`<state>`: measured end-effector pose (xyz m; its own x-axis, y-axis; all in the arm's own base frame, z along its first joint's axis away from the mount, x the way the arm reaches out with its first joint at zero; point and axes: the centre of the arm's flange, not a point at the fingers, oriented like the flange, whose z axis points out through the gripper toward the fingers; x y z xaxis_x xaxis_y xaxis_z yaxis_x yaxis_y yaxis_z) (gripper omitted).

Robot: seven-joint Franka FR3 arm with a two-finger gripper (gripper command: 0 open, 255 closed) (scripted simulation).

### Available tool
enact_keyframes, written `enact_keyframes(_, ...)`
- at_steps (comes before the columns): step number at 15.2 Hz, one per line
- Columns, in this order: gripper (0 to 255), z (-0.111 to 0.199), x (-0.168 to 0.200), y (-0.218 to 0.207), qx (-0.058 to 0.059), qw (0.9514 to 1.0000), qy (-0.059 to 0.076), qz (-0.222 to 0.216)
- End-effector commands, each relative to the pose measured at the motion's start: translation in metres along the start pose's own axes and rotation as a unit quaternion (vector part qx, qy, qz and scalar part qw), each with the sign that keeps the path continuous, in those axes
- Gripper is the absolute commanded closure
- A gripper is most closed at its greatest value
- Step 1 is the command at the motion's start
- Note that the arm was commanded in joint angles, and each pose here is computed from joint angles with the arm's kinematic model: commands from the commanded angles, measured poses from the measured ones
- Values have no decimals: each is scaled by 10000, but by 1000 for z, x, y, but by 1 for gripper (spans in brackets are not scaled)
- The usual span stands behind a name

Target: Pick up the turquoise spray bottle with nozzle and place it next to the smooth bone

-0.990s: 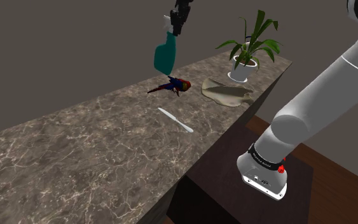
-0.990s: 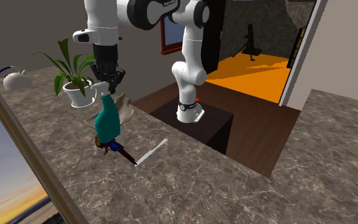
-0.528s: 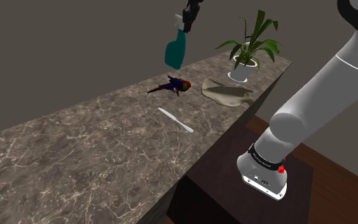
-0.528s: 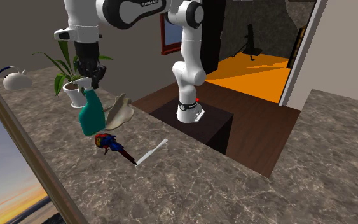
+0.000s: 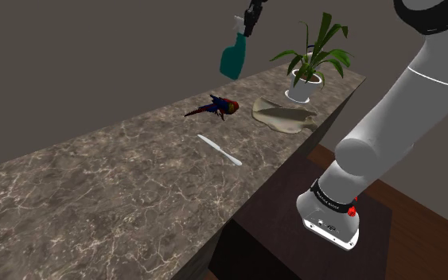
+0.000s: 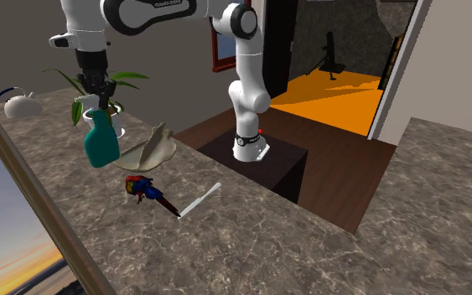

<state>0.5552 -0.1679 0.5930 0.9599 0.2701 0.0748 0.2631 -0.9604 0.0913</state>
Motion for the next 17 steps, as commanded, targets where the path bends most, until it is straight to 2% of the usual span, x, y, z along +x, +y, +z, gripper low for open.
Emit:
enact_keyframes(1,255,4,-3,25,-4,10000,2,-6)
enact_keyframes(17,255,20,-34,233,-4,10000,2,-6)
